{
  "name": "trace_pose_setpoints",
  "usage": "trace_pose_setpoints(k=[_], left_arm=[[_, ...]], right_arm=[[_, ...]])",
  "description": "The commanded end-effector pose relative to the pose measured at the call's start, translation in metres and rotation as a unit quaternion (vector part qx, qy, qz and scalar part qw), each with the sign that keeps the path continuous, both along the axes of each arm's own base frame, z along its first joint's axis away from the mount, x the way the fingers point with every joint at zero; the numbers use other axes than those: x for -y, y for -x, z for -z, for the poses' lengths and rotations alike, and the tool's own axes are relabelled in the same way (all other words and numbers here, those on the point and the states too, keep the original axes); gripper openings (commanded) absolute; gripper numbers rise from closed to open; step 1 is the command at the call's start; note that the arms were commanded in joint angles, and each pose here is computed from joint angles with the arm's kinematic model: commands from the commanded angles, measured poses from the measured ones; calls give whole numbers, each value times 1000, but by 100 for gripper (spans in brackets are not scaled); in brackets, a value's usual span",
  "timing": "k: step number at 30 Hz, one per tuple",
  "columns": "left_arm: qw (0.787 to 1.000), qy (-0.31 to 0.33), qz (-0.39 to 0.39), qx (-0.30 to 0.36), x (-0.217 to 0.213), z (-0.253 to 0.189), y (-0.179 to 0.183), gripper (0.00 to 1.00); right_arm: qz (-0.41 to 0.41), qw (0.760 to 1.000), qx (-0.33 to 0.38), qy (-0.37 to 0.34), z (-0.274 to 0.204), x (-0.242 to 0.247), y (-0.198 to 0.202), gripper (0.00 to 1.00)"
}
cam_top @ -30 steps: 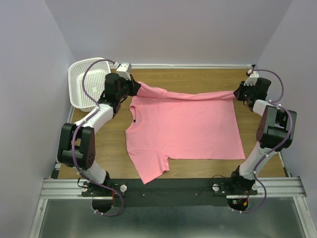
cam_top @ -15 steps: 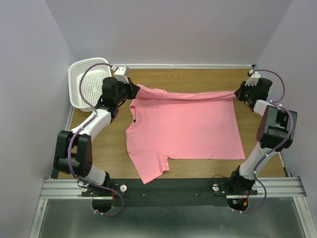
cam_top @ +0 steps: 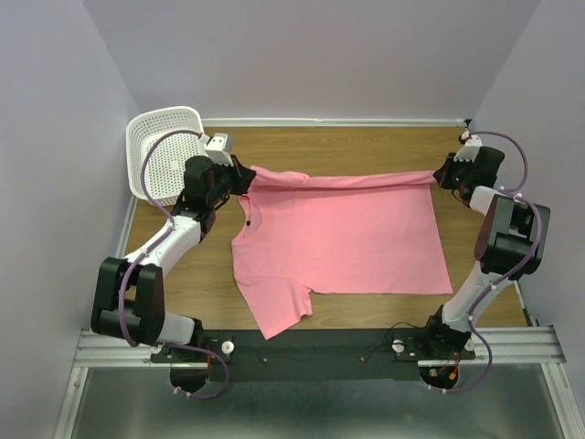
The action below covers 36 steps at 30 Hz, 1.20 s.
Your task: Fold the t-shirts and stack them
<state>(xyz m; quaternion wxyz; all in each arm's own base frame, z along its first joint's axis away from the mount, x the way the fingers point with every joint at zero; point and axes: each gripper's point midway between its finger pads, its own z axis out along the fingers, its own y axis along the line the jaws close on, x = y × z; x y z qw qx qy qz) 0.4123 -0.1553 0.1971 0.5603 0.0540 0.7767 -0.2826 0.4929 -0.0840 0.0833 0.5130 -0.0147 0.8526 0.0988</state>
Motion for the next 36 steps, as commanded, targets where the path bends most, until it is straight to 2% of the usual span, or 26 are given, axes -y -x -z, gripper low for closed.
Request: trace_pose_setpoints(k=[1, 20, 25, 28, 29, 30, 33, 36], left_arm=[[999, 14, -13, 35, -5, -24, 1, 0], [999, 16, -26, 18, -11, -7, 15, 0], [1000, 24, -21, -2, -9, 7, 23, 0], [999, 28, -15, -26, -7, 25, 32, 0], [999, 29, -13, -32, -6, 29, 35, 0], [999, 28, -12, -39, -7, 36, 38, 0], [998, 29, -14, -52, -7, 46, 42, 0], [998, 30, -11, -51, -5, 46, 43, 0]], right_arm=[[-5, 1000, -3, -11, 1, 1, 8, 4], [-10, 1000, -7, -15, 5, 3, 21, 5], [-11, 1000, -9, -13, 6, 3, 26, 9], [-5, 1000, -13, -13, 6, 7, 31, 34], [1, 1000, -12, -11, 5, 11, 32, 46], [3, 1000, -9, -11, 0, 12, 35, 63], [1, 1000, 6, -12, -14, 16, 39, 73], [-14, 1000, 12, -17, -20, 9, 47, 74]])
